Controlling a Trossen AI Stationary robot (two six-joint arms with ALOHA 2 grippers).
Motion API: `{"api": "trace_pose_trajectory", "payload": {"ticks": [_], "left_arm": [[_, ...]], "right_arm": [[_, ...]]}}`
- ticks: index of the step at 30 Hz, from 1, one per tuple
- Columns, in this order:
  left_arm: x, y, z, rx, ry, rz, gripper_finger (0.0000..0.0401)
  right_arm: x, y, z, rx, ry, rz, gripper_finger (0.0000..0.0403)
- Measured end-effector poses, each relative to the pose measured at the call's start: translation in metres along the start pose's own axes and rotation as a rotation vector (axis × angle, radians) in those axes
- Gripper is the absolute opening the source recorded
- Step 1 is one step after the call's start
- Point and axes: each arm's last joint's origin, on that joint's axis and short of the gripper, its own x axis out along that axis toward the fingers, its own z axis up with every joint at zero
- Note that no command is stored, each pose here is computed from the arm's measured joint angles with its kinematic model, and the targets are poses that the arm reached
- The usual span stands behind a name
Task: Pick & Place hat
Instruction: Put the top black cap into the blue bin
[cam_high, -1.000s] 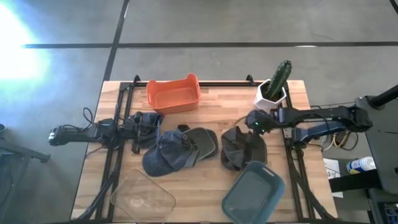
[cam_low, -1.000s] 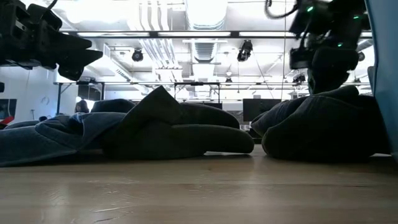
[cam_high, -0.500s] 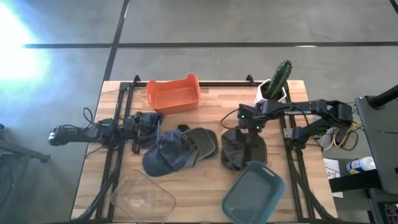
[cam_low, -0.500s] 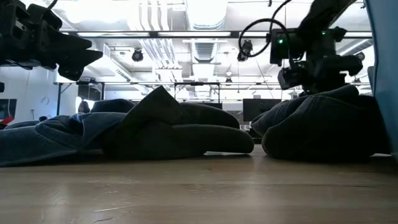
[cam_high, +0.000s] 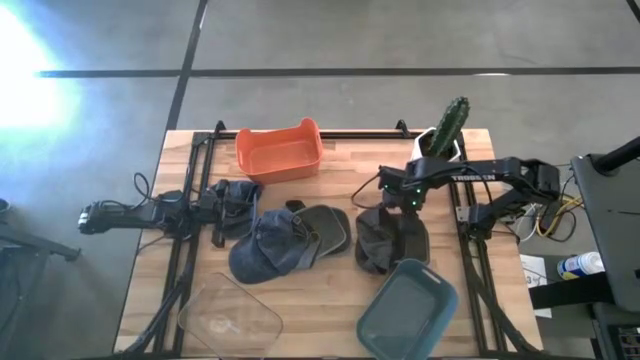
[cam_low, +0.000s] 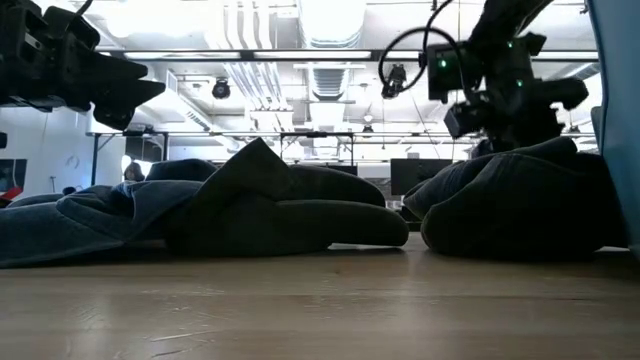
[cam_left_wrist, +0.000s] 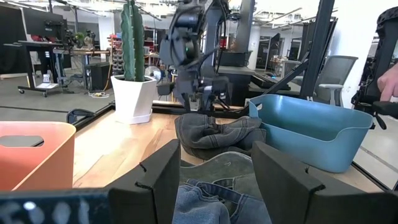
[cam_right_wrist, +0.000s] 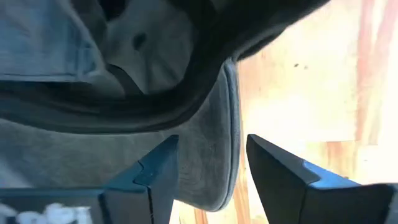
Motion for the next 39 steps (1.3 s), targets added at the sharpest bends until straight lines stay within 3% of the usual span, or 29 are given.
{"api": "trace_pose_trajectory", "payload": {"ticks": [6, 12, 18, 24, 28, 39], "left_arm": [[0.000, 0.000, 0.000, 0.000, 0.000, 0.000, 0.0193], [0.000, 0.000, -0.001, 0.000, 0.007, 0.001, 0.0193], [0.000, 0.000, -0.001, 0.001, 0.007, 0.001, 0.0193], [0.000, 0.000, -0.001, 0.001, 0.009, 0.000, 0.0193], [0.000, 0.000, -0.001, 0.001, 0.010, 0.001, 0.0193], [0.000, 0.000, -0.001, 0.001, 0.011, 0.001, 0.0193]], "right_arm": [[0.007, -0.002, 0.000, 0.005, 0.036, -0.010, 0.0180], [0.002, 0.002, 0.002, 0.004, 0.033, 0.090, 0.0163], [0.009, 0.002, 0.000, 0.023, 0.078, 0.127, 0.0110], [0.018, -0.002, 0.004, 0.020, 0.104, 0.064, 0.0045], [-0.002, 0.000, 0.004, -0.018, 0.074, 0.000, 0.0016], [-0.093, 0.017, -0.002, 0.049, -0.094, -0.058, 0.0015]]}}
